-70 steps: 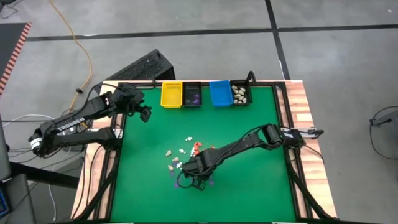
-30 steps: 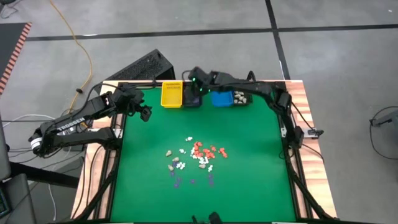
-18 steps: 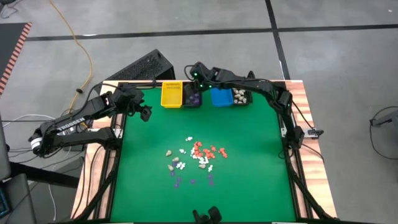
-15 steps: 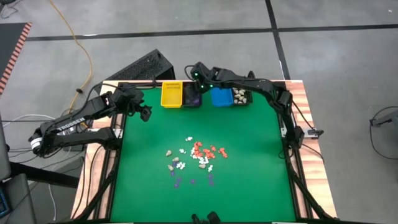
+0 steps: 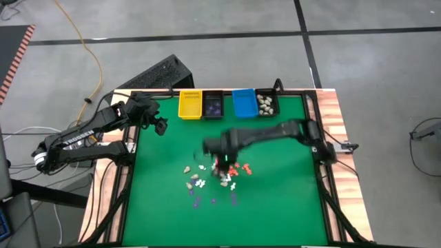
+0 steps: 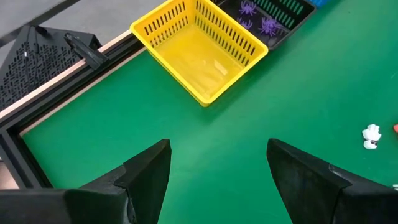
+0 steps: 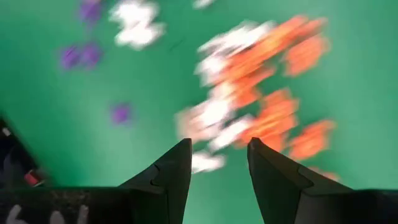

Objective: Sort Halloween decoration
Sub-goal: Put the purple spider toy into the left black basket

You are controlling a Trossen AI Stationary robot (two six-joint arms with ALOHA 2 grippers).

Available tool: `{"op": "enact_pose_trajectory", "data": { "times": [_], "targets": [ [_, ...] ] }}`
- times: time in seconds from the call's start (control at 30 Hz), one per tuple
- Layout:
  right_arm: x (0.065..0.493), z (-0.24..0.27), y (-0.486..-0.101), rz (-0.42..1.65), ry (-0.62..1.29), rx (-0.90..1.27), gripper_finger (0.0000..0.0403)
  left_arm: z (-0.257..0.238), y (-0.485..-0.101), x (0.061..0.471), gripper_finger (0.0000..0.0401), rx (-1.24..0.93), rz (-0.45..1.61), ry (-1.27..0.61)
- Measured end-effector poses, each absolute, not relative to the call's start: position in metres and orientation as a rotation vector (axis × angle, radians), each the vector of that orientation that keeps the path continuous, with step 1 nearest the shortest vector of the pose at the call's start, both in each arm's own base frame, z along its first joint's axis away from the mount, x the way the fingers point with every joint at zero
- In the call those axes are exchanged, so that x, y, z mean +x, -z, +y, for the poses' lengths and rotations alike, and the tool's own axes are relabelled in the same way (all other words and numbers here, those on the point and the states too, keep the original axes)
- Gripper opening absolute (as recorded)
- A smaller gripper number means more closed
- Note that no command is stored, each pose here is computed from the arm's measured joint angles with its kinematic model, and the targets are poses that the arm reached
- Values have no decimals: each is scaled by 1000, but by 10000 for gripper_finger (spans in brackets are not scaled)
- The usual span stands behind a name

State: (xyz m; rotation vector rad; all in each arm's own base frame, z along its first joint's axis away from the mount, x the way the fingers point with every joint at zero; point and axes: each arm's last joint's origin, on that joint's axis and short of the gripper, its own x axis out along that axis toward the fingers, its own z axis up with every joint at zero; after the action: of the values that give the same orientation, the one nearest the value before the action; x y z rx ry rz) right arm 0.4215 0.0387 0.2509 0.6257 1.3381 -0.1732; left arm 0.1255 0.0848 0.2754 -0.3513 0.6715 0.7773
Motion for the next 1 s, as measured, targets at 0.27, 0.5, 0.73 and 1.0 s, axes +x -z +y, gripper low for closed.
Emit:
{"op": "enact_pose_trajectory", "data": {
  "times": [0.27,0.5,0.73,1.0],
  "targets": [
    [400,129,-240,1360,402,747,188,85,-276,126,256,-353,670,-771],
    [391,138,-211,1355,538,834,246,84,-275,126,256,-345,675,-744],
    [388,137,-190,1344,558,845,264,84,-275,126,256,-347,677,-739],
    [386,148,-180,1319,523,859,265,84,-274,125,256,-350,692,-741]
  ]
}}
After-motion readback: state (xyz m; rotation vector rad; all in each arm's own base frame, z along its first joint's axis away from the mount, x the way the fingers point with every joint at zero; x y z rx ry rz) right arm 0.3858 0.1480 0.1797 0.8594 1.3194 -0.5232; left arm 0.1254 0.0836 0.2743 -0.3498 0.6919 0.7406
